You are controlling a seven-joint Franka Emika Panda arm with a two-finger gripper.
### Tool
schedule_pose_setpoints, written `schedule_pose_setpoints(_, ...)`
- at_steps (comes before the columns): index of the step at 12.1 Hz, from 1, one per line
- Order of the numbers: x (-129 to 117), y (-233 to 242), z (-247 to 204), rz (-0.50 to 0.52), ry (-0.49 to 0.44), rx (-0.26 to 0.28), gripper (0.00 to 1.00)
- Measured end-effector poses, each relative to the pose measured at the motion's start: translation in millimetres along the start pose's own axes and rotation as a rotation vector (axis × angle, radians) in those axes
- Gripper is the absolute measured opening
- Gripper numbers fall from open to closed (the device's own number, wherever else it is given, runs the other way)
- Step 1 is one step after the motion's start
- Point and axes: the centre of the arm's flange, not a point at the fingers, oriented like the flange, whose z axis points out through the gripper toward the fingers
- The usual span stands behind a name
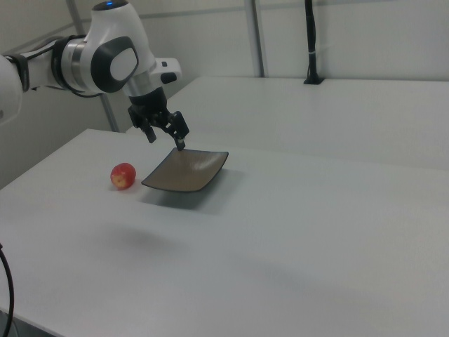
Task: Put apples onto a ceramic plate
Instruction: 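Move the open gripper over to the red apple beside the plate, then lower the gripper around the red apple and close on it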
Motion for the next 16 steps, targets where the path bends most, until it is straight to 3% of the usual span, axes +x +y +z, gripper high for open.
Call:
schedule_pose_setpoints(5,10,-93,21,-0.138,0.152,0.057,1.0)
schedule_pose_setpoints(8,19,-153,61,-0.183,0.246,0.106,1.0)
schedule_pose_setpoints(12,9,-237,127,-0.146,0.263,0.155,1.0)
schedule_pose_setpoints(16,11,-281,161,-0.163,0.271,0.177,1.0)
